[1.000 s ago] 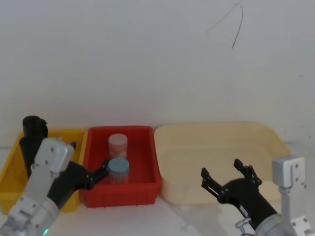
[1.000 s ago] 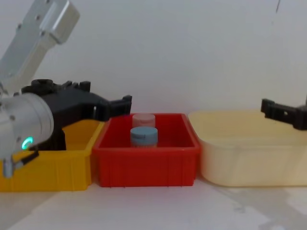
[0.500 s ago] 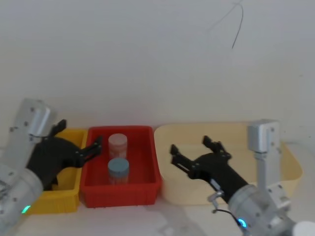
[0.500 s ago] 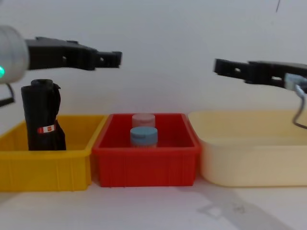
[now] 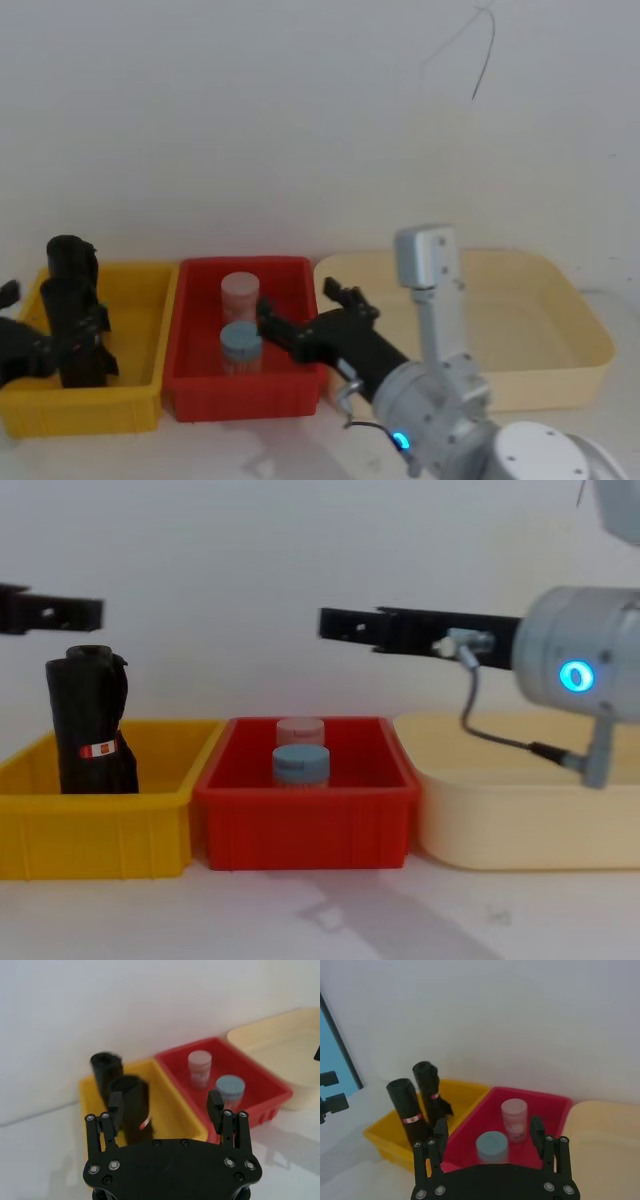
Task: Pick up the garbage bag with the one hand and transfer it to the other hand.
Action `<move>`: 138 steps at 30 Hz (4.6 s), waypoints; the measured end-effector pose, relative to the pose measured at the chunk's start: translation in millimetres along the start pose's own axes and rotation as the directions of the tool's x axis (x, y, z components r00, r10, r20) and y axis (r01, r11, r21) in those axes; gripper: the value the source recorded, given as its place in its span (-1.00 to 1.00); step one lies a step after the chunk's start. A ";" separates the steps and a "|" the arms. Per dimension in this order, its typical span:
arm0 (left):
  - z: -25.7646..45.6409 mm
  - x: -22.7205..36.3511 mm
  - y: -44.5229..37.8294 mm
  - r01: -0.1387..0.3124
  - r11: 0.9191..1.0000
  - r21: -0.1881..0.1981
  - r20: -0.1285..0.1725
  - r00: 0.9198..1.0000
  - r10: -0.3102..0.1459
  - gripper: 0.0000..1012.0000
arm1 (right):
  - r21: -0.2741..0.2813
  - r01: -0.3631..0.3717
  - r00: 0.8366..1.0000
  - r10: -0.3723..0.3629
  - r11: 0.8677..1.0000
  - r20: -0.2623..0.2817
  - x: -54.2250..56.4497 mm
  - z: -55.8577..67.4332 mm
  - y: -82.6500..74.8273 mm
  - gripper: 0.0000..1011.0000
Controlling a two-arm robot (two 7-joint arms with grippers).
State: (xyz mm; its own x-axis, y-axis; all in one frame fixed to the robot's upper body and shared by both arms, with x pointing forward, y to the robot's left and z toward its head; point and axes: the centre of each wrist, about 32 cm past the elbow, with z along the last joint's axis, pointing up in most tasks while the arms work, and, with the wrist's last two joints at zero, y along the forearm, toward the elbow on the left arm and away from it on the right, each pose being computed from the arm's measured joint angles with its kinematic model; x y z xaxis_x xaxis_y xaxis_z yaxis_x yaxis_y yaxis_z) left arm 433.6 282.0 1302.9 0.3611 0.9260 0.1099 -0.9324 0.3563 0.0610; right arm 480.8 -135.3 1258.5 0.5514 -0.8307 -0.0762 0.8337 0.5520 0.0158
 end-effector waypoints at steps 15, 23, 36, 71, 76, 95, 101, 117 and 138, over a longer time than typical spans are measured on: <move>-11.0 34.3 2.8 0.011 1.000 0.026 0.022 1.000 -0.012 0.98 | -0.060 -0.018 0.997 0.023 0.998 0.067 -32.5 -9.1 40.8 0.98; -11.6 45.2 -22.0 0.048 0.998 0.030 0.044 0.998 -0.049 0.98 | -0.080 -0.010 0.994 0.019 0.997 0.110 -36.8 -11.4 60.1 0.98; -14.5 52.8 -57.5 0.078 0.995 0.059 0.048 0.996 -0.081 0.98 | -0.114 0.018 0.986 0.001 0.993 0.164 -30.3 -16.6 86.7 0.98; -43.5 62.4 -97.1 0.052 0.999 0.018 -0.182 0.982 -0.048 0.98 | -0.236 0.138 0.984 -0.106 0.962 0.144 -4.5 -18.1 117.0 0.98; -46.9 62.9 -102.2 0.062 0.998 0.018 -0.198 0.978 -0.057 0.98 | -0.267 0.139 0.986 -0.108 0.954 0.126 -1.3 -16.2 117.7 0.98; -52.3 63.9 -110.7 0.079 0.997 0.016 -0.226 0.971 -0.073 0.98 | -0.326 0.013 0.999 -0.024 0.945 -0.028 1.0 11.4 106.1 0.98; -53.0 64.0 -111.6 0.080 0.997 0.015 -0.229 0.971 -0.075 0.98 | -0.318 -0.010 0.999 -0.004 0.948 -0.042 -1.0 14.6 102.0 0.98; -53.9 64.0 -112.6 0.083 0.996 0.016 -0.233 0.969 -0.077 0.98 | -0.268 0.010 0.998 0.006 0.963 0.058 -3.7 -3.7 100.1 0.98; -53.9 64.2 -112.9 0.082 0.996 0.016 -0.234 0.969 -0.076 0.98 | -0.274 0.044 0.992 -0.011 0.961 0.122 -1.7 -22.4 110.9 0.98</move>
State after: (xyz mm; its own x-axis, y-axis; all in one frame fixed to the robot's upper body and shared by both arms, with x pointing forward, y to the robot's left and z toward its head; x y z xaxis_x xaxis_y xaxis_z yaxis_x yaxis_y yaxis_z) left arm 561.1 307.9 1249.6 0.4173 0.8994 -0.1298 -0.8991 0.4294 0.0853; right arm 571.7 -71.0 1238.0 0.5418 -0.8393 0.0461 0.8174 0.5133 -0.2614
